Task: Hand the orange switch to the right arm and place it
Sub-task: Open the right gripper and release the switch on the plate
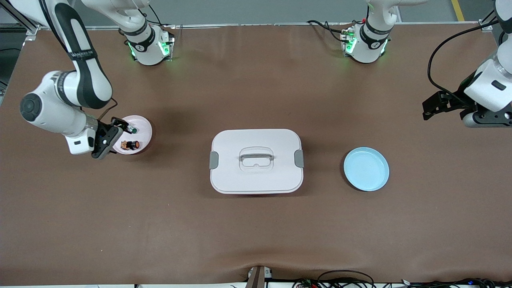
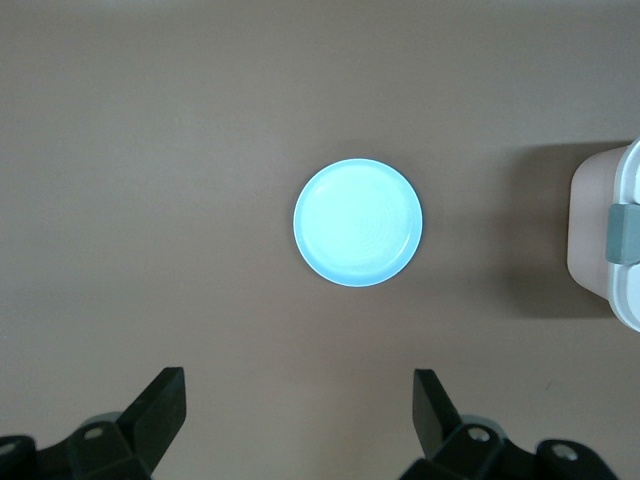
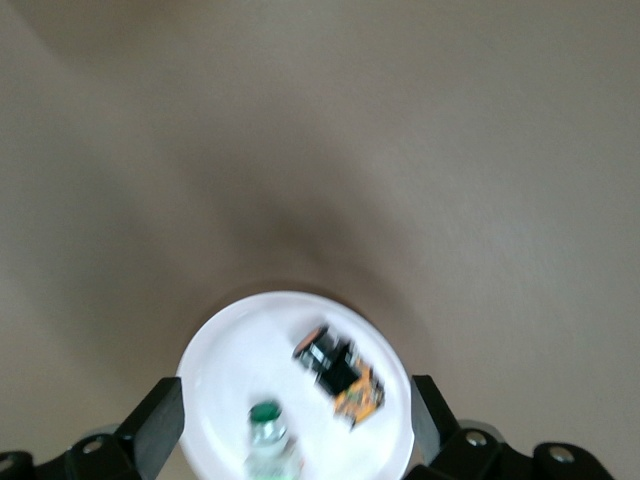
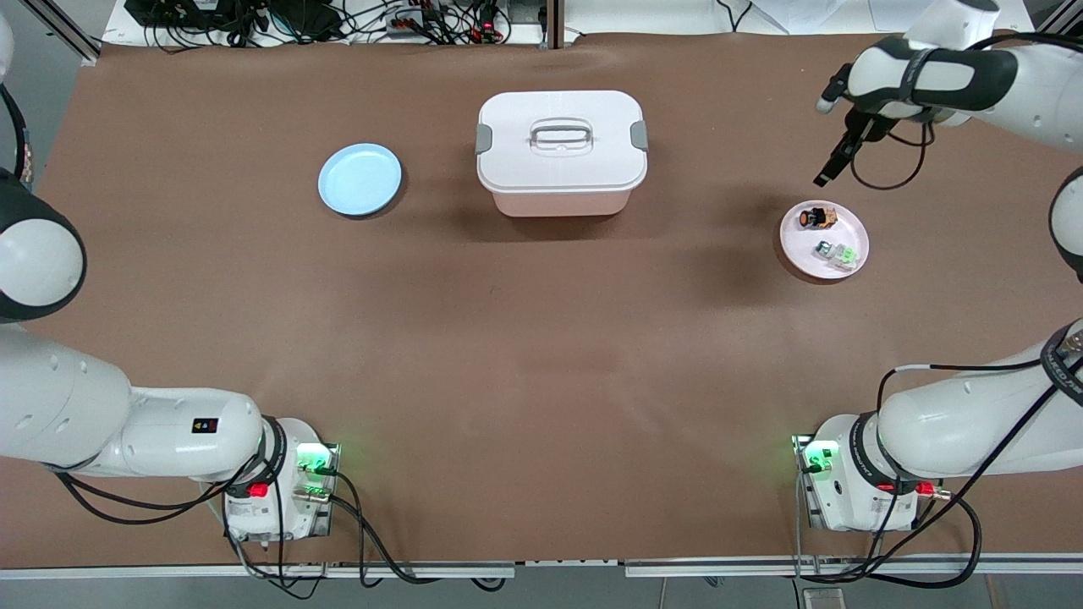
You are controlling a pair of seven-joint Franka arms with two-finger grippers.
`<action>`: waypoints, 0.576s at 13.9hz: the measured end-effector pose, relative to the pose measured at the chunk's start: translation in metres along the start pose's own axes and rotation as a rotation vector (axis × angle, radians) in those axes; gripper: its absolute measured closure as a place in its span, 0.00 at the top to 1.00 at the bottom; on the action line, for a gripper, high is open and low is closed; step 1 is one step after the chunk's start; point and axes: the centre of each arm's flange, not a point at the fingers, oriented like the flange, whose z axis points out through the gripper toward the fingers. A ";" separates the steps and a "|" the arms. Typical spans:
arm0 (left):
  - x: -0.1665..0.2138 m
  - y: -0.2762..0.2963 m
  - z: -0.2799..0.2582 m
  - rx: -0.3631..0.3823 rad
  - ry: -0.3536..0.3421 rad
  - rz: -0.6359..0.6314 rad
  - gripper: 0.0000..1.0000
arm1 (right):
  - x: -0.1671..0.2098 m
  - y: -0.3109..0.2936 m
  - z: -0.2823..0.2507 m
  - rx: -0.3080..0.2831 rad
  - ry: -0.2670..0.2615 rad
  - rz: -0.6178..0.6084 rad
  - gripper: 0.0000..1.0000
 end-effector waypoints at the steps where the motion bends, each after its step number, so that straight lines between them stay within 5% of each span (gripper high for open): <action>1: 0.002 0.000 0.000 -0.001 0.003 -0.001 1.00 | 0.000 -0.002 -0.015 -0.002 -0.018 0.057 1.00; 8: 0.006 -0.008 -0.018 -0.003 0.014 -0.017 1.00 | 0.020 -0.025 -0.073 -0.080 -0.083 0.583 1.00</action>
